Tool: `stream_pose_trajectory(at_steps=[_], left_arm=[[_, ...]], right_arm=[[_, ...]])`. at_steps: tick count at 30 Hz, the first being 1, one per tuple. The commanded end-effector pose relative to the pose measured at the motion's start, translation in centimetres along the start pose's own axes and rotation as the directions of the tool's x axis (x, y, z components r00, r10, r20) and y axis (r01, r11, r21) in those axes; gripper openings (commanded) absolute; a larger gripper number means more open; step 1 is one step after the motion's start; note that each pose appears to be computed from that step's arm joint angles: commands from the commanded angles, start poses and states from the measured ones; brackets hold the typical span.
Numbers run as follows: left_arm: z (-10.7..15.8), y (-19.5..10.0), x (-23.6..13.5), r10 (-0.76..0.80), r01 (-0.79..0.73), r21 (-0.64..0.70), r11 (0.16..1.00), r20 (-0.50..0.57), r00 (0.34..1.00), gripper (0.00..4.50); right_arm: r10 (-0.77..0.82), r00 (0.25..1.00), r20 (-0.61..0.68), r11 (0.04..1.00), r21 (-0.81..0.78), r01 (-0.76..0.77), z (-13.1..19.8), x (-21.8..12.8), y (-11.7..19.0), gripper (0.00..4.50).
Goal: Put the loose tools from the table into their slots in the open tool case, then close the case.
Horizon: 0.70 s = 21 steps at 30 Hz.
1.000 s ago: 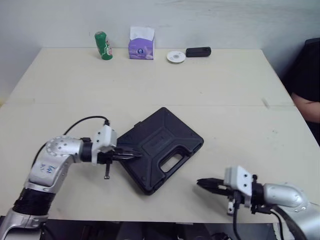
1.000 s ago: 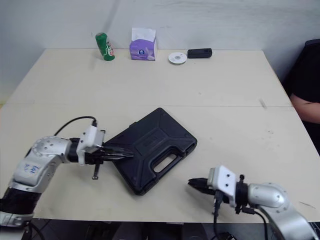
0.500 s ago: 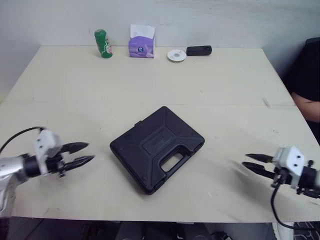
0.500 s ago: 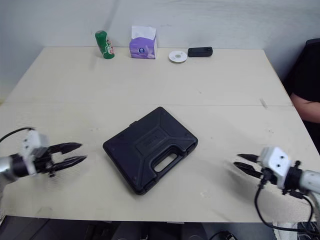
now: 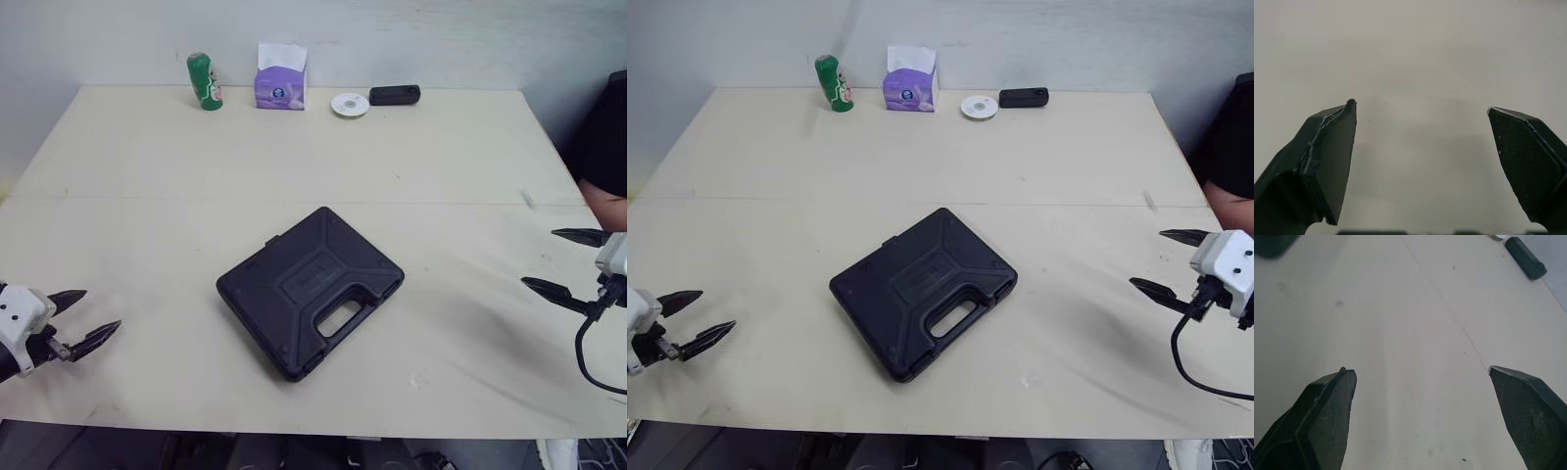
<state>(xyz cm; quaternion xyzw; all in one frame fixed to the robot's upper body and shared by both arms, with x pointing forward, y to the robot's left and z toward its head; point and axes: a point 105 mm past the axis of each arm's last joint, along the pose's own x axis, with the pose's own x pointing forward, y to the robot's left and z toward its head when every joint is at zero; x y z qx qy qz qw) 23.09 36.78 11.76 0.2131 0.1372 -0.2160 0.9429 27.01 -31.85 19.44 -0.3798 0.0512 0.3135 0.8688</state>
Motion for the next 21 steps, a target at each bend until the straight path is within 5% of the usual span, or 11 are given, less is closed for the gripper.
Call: stream_pose_trajectory(at_steps=[1,16,21], left_arm=[[0.1,0.4,0.2,0.035,-0.035,0.016,0.999,0.022,0.999,4.50],[4.9,2.2,2.8,0.088,-0.098,0.040,0.994,0.193,0.977,4.50],[5.4,2.4,3.0,0.073,-0.091,0.101,0.991,0.173,0.982,4.50]], right_arm=[[-0.015,1.000,0.026,0.999,-0.036,0.016,1.0,0.3,-0.4,4.47],[-0.022,0.999,0.038,0.999,-0.028,0.023,0.7,1.1,-0.2,4.47],[-0.028,0.999,0.038,0.999,-0.019,0.028,0.5,1.0,0.0,4.47]])
